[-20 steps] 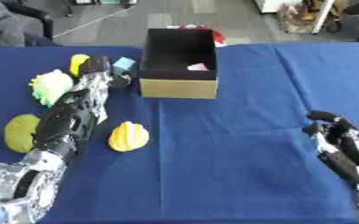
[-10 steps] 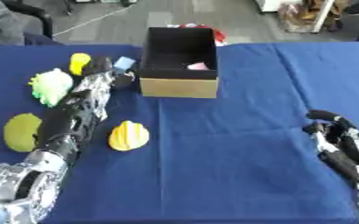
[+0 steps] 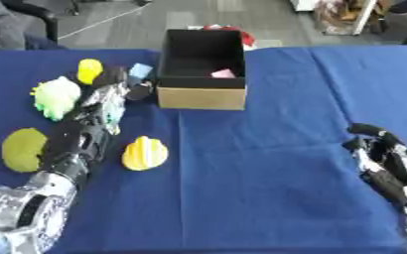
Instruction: Pick up objects on the table and place them in the box.
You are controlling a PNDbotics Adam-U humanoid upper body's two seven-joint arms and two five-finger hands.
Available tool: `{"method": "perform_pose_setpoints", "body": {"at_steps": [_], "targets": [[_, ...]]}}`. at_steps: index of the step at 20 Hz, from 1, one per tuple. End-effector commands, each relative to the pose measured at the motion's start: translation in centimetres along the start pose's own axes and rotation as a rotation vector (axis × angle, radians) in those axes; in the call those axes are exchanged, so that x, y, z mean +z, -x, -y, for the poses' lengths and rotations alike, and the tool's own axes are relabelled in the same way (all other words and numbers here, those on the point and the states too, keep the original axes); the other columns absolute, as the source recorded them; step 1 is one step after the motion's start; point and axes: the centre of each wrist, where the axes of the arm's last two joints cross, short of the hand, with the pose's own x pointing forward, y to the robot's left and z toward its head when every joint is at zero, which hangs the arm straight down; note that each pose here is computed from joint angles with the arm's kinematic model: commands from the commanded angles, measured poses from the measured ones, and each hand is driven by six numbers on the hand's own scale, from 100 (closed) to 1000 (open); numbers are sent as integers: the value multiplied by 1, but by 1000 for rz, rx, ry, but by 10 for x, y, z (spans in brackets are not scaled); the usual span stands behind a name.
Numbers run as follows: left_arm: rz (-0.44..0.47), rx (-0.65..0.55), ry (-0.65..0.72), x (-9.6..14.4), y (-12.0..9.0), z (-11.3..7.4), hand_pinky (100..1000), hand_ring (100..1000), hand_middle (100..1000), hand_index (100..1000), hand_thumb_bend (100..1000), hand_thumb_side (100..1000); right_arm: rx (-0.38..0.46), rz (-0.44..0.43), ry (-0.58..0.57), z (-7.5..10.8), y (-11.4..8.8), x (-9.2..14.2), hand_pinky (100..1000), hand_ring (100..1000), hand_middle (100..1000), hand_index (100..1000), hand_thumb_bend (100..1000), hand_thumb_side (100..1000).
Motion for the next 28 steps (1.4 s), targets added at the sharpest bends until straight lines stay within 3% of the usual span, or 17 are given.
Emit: {"method": "perform_pose_setpoints", "body": {"at_steps": [1,2,3,4,9,12,18,21,24,28], "targets": [[10,21,-42,1,-6,-7,740,635,660,837,100,523,11,23,1,5,-5,-4,756,661,743,800,100,345],[11,29,-49,1,-7,-7,729,616,634,817,100,373,10,23,1,5,-5,-4,756,662,743,800,100,344],[16,41,-57,1,-7,-8,728,613,629,813,100,356,10,23,1,5,-5,-4,756,662,743,800,100,344],[28,57,-66,1,-8,-9,718,591,600,791,100,238,10,22,2,5,-5,-4,756,662,743,800,100,344],[121,150,-137,1,-12,-28,695,537,530,740,100,244,10,22,3,5,-5,-4,756,662,743,800,100,348],[184,201,-183,1,-12,-49,692,526,519,734,100,245,11,20,4,5,-4,-3,756,662,743,801,100,351],[341,272,-325,8,-8,-123,694,522,516,737,100,258,17,16,6,6,-4,-1,756,662,743,801,100,356],[435,279,-370,17,-13,-151,700,527,520,740,100,263,18,14,5,7,-4,-1,756,662,743,801,100,358],[549,221,-359,26,-26,-161,708,535,528,745,100,244,18,14,2,6,-4,-1,757,662,743,801,100,361],[656,99,-277,31,-49,-147,717,550,542,752,100,214,18,16,-1,6,-4,-1,757,662,743,801,100,362]]}}
